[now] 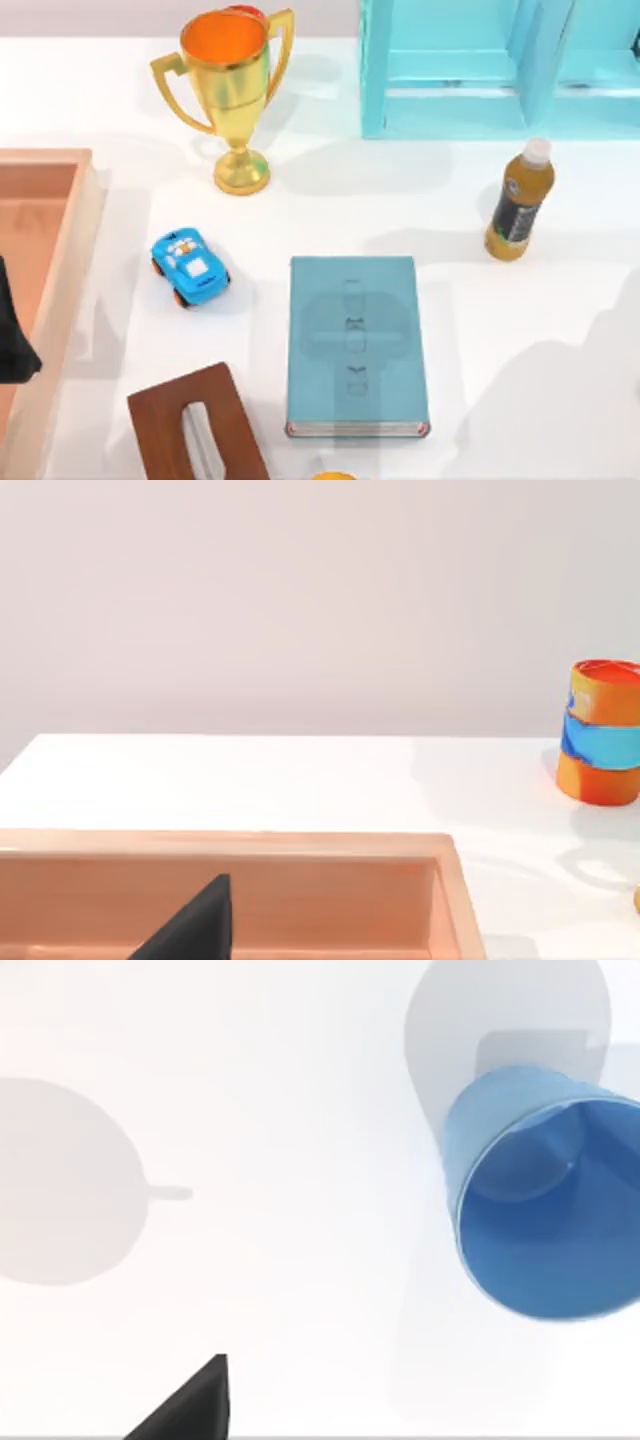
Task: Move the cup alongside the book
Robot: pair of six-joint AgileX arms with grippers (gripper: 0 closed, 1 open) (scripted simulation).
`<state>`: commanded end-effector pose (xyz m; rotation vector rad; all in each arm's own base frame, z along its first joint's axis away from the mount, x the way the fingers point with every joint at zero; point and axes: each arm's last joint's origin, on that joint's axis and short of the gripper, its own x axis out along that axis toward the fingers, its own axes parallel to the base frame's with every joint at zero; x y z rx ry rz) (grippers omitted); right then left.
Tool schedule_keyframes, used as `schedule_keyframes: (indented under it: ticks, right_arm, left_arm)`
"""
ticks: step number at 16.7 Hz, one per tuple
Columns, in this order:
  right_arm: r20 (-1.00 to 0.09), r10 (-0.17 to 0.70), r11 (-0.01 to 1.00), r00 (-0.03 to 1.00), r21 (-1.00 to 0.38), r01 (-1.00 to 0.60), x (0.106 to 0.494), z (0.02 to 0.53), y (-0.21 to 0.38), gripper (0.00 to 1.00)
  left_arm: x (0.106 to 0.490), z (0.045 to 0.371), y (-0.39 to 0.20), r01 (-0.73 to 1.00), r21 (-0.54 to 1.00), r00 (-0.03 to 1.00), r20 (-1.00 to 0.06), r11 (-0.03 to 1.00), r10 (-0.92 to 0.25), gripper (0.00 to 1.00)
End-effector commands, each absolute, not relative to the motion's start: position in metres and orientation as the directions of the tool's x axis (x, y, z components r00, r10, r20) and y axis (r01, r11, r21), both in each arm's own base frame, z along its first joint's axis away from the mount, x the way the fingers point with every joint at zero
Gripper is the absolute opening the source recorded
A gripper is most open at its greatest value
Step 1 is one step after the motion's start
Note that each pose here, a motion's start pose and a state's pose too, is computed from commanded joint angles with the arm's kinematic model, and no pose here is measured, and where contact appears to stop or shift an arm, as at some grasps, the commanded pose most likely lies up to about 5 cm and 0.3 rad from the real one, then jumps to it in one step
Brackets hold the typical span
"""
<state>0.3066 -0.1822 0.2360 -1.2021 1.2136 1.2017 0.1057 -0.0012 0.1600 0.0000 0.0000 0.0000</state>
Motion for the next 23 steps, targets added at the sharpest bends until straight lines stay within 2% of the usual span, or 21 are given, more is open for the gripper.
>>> schedule_keyframes:
  ticks: [4, 12, 17, 23]
  right_arm:
    - [-1.000, 0.002, 0.009, -0.004, 0.004, -1.000, 0.308, 0.224, -0.181, 1.00]
    - [-1.000, -0.002, 0.010, 0.003, -0.003, -1.000, 0.307, 0.139, -0.183, 1.00]
    - [-1.000, 0.000, 0.010, 0.000, 0.000, -1.000, 0.307, 0.136, -0.182, 1.00]
    - [-1.000, 0.000, 0.010, 0.000, 0.000, -1.000, 0.307, 0.136, -0.182, 0.55]
  left_arm:
    - [0.106, 0.160, -0.001, 0.000, 0.000, 1.000, 0.000, 1.000, 0.000, 1.00]
    - [0.106, 0.160, -0.001, 0.000, 0.000, 1.000, 0.000, 1.000, 0.000, 1.00]
    - [0.106, 0.160, -0.001, 0.000, 0.000, 1.000, 0.000, 1.000, 0.000, 1.00]
    - [0.106, 0.160, -0.001, 0.000, 0.000, 1.000, 0.000, 1.000, 0.000, 1.00]
